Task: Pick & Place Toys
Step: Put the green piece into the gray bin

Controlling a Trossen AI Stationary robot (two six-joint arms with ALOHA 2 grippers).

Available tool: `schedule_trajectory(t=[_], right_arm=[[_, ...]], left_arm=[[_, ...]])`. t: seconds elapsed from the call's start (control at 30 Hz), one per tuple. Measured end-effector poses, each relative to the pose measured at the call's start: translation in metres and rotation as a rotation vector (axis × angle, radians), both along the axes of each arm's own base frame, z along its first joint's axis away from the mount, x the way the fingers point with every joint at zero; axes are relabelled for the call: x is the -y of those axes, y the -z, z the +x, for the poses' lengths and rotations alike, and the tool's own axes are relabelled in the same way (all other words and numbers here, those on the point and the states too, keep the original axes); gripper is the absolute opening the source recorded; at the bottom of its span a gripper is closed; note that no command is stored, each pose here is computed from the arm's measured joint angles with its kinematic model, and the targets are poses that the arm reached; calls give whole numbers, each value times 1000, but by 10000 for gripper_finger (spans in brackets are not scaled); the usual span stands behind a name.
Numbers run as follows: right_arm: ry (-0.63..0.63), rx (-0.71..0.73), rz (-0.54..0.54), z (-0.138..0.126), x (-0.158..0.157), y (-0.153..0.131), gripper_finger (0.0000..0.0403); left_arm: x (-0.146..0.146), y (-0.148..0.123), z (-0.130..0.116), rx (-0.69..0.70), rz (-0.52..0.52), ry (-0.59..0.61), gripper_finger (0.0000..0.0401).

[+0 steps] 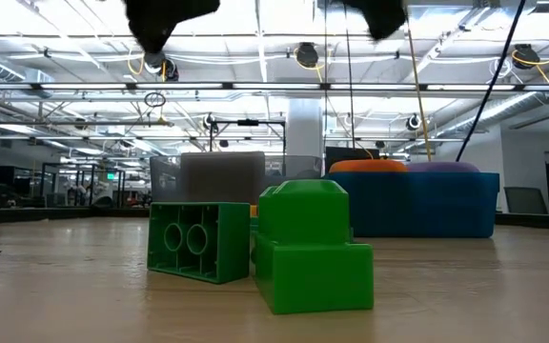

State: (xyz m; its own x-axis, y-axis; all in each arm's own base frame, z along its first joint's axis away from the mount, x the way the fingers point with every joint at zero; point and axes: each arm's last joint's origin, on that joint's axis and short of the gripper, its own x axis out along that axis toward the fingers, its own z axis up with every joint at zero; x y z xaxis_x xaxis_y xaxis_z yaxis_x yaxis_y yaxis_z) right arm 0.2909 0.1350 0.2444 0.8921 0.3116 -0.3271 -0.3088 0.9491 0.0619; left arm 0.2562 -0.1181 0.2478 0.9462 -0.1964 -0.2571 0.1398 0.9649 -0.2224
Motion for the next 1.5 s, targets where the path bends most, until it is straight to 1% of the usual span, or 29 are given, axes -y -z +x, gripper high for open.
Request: schedule_trajectory(t=[0.07,0.13,0.2,0.27,0.33,0.47,0.57,0.7,0.83,0.93,1.03,1.1,1.23,1.3,1.33,1.37,1.43,1.5], right_arm=[[-57,44,-79,-7,-23,5,276],[-60,102,-146,-13,-37,4,274],[-35,143,-168,-18,-46,1,271],[-17,161,-143,-19,-49,-1,268],[-9,169,-91,-20,-51,-4,264],[4,154,-18,-21,-52,-4,256],[17,139,25,-21,-52,-4,250],[17,135,36,-21,-53,-4,241],[15,135,36,-21,-53,-4,232],[14,138,28,-21,-53,-4,225],[9,140,11,-21,-53,-4,220],[8,139,3,-21,-53,-4,218],[7,150,-29,-20,-51,-4,215],[6,158,-57,-19,-49,-4,215],[7,162,-68,-18,-48,-4,215],[11,163,-71,-17,-46,-4,215],[23,163,-74,-14,-43,-4,217],[36,162,-76,-12,-39,-4,217]], left_arm=[[17,15,5,-15,26,56,296],[34,34,12,0,69,119,296],[50,56,18,4,132,197,296],[61,79,24,10,172,254,296],[68,100,25,-13,213,283,296],[68,134,28,-117,272,254,296],[66,151,30,-171,248,245,296],[63,167,33,-209,246,243,296],[58,168,37,-223,212,210,295],[55,167,40,-198,214,204,279],[54,164,43,-159,235,245,241],[53,163,45,-158,231,247,207],[47,165,46,-226,144,220,130],[44,156,46,-242,114,275,88],[42,149,48,-225,96,314,70],[41,141,48,-213,77,349,63],[39,122,47,-178,47,393,63],[37,101,43,-140,54,385,63]])
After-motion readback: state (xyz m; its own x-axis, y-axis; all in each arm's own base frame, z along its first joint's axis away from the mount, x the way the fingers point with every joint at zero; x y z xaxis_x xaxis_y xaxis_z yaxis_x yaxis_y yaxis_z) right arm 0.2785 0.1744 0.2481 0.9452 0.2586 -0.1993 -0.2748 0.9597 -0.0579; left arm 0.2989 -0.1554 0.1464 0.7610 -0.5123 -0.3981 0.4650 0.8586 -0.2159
